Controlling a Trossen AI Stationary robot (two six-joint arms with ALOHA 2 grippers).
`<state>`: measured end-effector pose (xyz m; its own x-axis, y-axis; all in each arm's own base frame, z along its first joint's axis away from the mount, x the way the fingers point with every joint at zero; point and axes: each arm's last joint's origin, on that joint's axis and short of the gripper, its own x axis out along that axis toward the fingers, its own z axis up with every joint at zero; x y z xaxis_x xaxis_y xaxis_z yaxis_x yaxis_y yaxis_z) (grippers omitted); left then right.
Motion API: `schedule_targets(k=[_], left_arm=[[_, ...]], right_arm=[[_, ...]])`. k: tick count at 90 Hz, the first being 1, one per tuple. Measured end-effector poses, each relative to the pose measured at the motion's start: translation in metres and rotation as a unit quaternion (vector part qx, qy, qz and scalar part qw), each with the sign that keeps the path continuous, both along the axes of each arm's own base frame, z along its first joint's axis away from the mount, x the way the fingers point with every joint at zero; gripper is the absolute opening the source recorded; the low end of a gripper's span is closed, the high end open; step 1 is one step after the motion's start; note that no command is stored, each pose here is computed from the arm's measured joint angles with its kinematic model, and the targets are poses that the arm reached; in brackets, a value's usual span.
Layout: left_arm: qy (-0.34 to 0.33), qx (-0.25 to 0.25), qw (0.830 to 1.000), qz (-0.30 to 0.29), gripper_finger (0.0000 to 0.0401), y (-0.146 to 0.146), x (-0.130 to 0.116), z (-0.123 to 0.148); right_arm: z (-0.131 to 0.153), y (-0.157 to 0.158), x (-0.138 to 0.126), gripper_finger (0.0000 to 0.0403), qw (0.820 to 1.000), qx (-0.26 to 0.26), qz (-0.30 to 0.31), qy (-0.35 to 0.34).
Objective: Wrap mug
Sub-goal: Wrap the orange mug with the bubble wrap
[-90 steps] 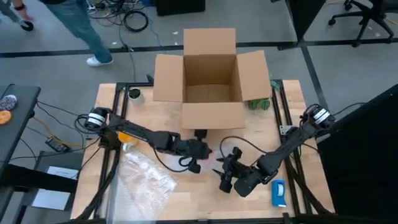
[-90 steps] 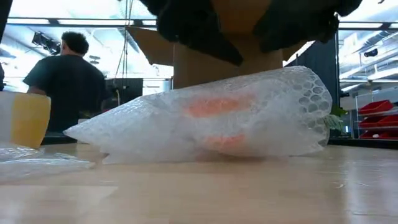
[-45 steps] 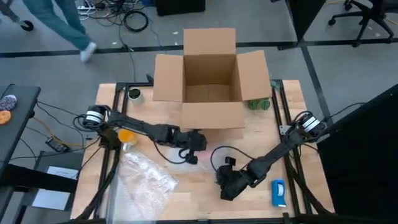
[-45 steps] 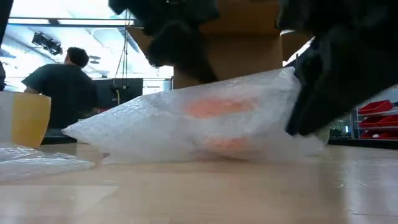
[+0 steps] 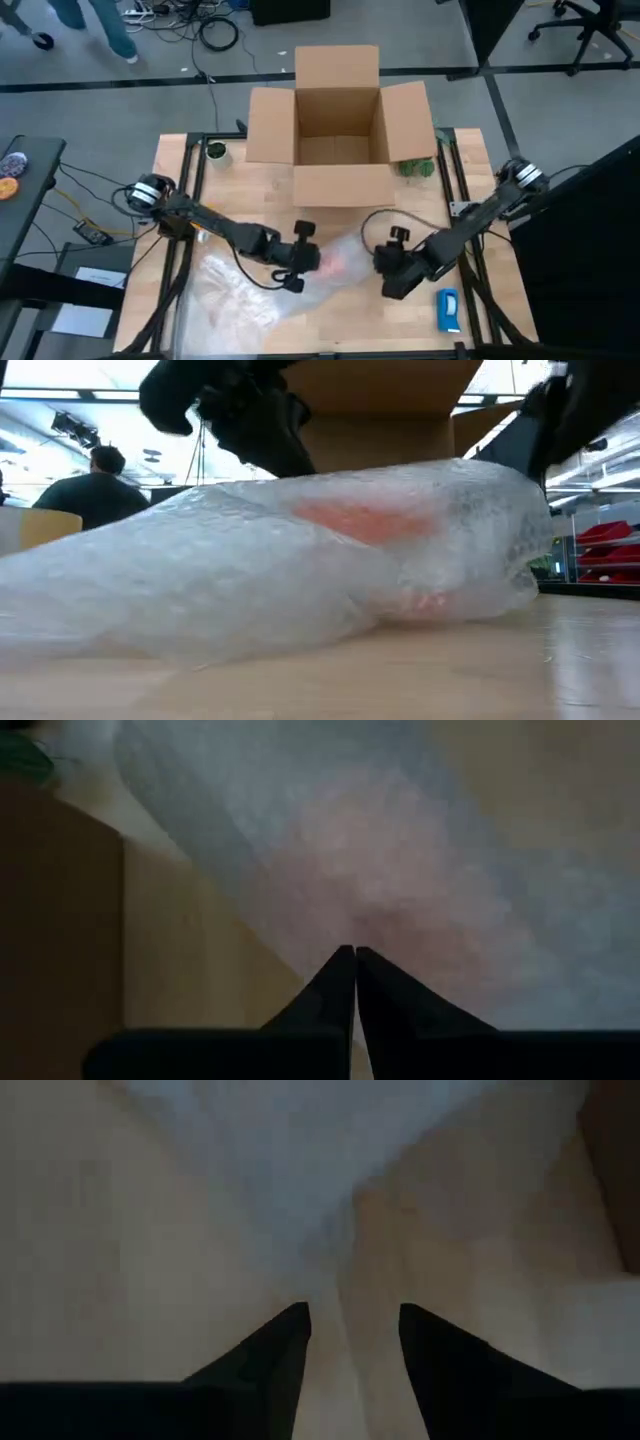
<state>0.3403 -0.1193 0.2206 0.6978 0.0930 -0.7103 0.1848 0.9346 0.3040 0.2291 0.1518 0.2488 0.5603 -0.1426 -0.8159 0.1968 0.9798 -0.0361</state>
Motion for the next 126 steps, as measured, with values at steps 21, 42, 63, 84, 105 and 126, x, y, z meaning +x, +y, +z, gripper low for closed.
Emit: schedule_targets(k=[21,42,63,84,105,126], left_arm=[[0.03,0.084,0.996,0.015,0.0,0.0,0.0,0.033],[0.077,0.061,0.994,0.044,0.0,-0.024,-0.02,0.051],[0.107,0.012,0.989,0.101,0.0,-0.06,-0.055,0.034],[0.038,-0.029,0.992,0.115,0.0,-0.084,-0.062,0.017],[0.018,-0.036,0.992,0.124,0.0,-0.085,-0.051,-0.025],[0.001,-0.021,0.994,0.109,0.0,-0.079,-0.029,-0.043]], right_arm=[[0.002,-0.025,-0.007,0.0158,0.992,0.115,-0.055,-0.01],[-0.019,-0.018,-0.004,0.0228,0.976,0.198,-0.059,-0.061],[-0.034,-0.032,0.003,0.0301,0.968,0.218,-0.083,-0.098],[-0.051,-0.042,0.004,0.0331,0.963,0.194,-0.108,-0.149],[-0.066,-0.045,0.012,0.0333,0.95,0.215,-0.104,-0.202],[-0.087,-0.043,0.045,0.0329,0.934,0.232,-0.069,-0.262]])
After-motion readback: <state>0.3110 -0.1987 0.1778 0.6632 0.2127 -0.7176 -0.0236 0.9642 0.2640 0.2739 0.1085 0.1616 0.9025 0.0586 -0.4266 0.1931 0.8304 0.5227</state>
